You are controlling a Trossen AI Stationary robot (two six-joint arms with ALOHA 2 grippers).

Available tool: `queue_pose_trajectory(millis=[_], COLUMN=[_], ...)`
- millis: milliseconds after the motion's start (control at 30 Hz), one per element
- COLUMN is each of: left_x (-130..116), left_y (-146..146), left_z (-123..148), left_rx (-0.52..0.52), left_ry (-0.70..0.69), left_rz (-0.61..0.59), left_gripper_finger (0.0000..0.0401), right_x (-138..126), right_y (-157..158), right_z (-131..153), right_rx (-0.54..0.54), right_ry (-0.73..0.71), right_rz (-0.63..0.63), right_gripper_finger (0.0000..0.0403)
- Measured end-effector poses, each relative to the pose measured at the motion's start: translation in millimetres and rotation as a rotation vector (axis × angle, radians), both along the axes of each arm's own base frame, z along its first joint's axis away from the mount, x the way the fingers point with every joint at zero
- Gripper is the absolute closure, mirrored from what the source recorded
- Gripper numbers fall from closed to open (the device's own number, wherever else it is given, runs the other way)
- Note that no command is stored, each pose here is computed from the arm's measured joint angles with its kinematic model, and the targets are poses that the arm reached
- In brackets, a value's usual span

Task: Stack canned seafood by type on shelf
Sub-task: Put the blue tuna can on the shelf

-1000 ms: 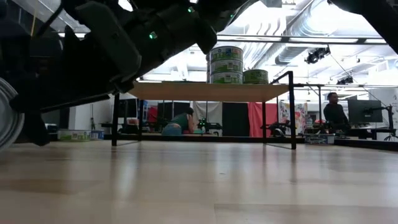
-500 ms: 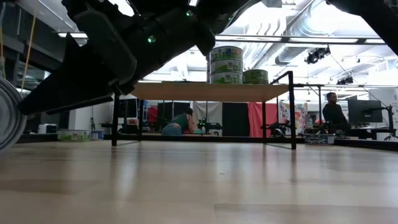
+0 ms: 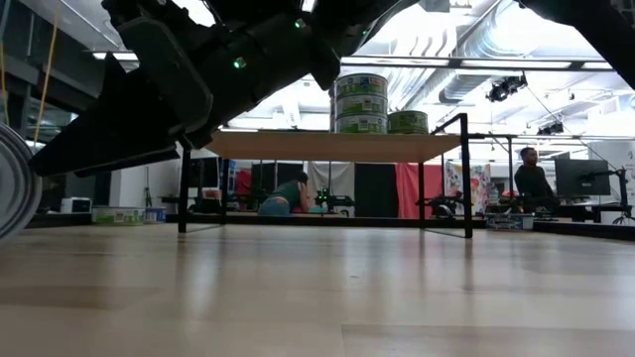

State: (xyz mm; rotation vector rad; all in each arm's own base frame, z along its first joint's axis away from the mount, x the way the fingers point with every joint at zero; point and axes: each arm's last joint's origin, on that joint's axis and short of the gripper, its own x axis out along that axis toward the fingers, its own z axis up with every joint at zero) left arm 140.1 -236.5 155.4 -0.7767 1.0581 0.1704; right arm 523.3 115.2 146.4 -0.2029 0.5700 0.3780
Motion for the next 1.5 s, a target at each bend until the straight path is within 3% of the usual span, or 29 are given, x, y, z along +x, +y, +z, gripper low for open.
queue_pose_trajectory(millis=[200, 533, 867, 1200, 1333, 1500], left_x=[8, 10, 20, 37, 35, 24], left_y=[0, 17, 28, 41, 40, 40], left_z=[-19, -24, -24, -24, -24, -12], left_rx=[0.053, 0.193, 0.283, 0.330, 0.307, 0.298], left_ry=[0.033, 0.104, 0.109, 0.083, 0.109, 0.122], left_rz=[0.034, 0.047, -0.017, 0.001, -0.017, -0.056], left_gripper_finger=[0.0401, 0.0401, 0.0401, 0.0401, 0.0401, 0.0401], right_x=[0, -3, -2, -5, -10, -17], right_y=[0, 16, 16, 22, 25, 28], right_z=[0, 1, 2, 2, -4, -2], right_rx=[0.010, 0.016, -0.009, 0.002, -0.054, -0.098], right_ry=[0.001, -0.009, -0.028, -0.015, 0.046, 0.117], right_rz=[0.015, 0.091, 0.032, 0.034, -0.006, -0.036], right_gripper_finger=[0.0092, 0.0092, 0.0092, 0.0095, 0.0137, 0.0270])
